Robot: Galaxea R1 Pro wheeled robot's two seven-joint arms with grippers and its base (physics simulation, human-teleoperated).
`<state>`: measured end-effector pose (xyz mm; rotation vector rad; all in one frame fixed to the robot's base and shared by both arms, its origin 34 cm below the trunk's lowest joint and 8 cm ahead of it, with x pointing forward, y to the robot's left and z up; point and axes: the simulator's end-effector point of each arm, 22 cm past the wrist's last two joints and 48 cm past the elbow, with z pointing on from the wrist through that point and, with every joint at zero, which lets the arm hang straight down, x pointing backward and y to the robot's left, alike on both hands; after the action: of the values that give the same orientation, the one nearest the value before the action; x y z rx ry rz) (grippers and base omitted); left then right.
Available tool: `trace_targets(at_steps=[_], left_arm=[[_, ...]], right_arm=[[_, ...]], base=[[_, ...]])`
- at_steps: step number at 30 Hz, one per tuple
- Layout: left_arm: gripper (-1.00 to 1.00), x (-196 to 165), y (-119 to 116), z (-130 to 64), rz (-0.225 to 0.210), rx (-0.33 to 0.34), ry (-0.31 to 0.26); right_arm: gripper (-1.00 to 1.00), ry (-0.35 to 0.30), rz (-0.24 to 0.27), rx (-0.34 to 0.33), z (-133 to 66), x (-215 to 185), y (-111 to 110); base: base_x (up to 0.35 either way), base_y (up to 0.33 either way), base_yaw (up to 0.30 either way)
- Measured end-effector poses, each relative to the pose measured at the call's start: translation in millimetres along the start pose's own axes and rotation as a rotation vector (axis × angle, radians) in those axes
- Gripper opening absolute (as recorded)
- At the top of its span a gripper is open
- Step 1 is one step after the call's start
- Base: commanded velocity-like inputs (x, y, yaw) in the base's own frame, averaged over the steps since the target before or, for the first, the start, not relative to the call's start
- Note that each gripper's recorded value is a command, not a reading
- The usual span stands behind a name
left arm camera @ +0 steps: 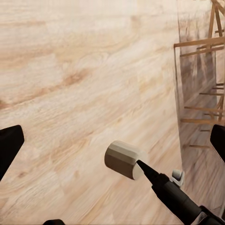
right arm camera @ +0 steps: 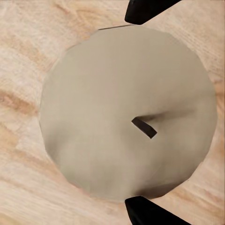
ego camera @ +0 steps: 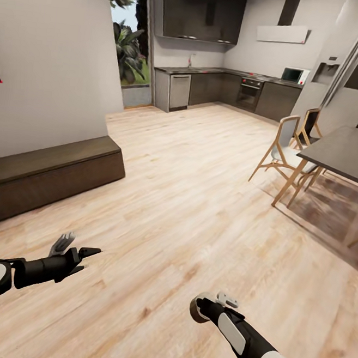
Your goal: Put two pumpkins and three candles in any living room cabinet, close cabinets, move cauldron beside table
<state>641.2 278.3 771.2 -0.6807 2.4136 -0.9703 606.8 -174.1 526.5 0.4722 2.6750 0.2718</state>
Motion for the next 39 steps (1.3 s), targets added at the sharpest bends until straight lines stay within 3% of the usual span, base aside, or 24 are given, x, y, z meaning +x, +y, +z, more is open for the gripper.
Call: trace_targets(at_steps=[39], left_arm=[[1.0,-12,-43,-39.6,0.0,-0.001,0.001]], right_arm=[[-1.0,0.0,0.0,-0.001,-54.0,-21,16]], base=[[0.0,0.0,0.291]])
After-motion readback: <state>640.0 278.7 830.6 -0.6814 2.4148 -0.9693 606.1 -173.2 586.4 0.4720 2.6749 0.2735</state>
